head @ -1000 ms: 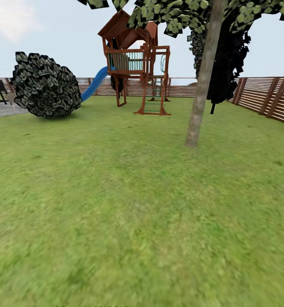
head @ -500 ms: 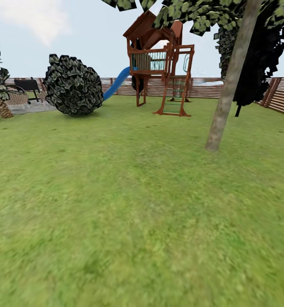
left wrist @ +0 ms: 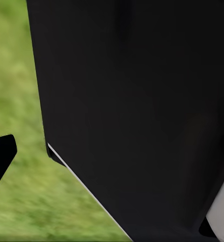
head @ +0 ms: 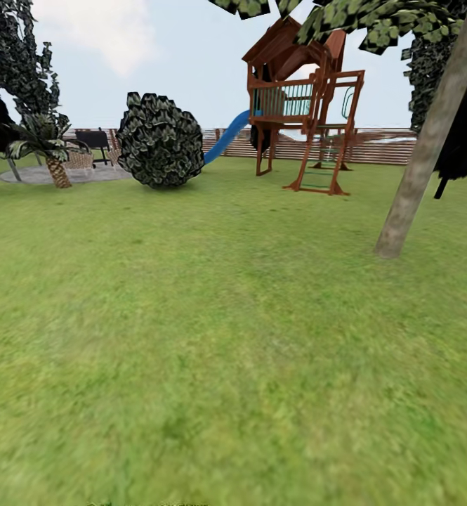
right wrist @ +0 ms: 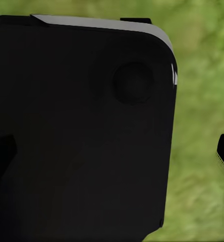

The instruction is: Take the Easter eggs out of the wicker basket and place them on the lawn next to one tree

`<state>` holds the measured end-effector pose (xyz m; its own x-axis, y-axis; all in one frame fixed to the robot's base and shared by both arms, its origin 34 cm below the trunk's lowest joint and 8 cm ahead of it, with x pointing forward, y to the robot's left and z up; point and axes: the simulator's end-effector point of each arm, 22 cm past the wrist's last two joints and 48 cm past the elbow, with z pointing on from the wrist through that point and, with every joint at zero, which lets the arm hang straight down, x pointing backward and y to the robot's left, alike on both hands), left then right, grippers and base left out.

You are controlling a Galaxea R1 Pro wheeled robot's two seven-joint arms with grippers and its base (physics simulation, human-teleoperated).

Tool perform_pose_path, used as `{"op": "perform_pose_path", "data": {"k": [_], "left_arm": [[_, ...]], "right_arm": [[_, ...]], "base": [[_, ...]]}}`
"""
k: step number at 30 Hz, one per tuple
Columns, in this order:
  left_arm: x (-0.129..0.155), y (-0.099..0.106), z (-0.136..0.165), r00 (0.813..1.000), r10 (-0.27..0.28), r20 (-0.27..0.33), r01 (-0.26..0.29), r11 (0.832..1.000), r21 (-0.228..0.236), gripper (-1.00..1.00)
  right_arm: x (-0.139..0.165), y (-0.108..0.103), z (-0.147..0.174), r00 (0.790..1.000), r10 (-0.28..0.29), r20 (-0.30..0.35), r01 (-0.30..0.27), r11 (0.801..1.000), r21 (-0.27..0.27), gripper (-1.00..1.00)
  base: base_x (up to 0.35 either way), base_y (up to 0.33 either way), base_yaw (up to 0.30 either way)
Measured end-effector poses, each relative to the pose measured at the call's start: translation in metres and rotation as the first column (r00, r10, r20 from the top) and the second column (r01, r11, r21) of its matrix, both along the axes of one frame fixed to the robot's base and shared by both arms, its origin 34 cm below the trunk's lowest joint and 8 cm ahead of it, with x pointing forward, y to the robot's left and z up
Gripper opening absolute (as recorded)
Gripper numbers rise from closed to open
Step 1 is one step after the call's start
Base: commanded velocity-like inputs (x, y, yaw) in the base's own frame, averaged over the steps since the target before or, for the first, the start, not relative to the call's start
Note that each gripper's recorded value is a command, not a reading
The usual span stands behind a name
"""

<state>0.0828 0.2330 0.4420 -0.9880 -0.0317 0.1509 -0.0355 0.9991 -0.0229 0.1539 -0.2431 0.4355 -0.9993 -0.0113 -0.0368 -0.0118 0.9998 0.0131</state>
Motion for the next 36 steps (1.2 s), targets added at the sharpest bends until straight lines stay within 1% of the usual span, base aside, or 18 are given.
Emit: {"op": "perform_pose_path", "data": {"k": [36], "left_arm": [[-0.0003,0.0,0.0001,1.0,0.0,-0.001,0.0,1.0,0.0,1.0]], "right_arm": [[0.0,-0.0003,0.0,1.0,0.0,0.0,0.0,1.0,0.0,1.0]], "base": [[0.0,0.0,0.296]]}}
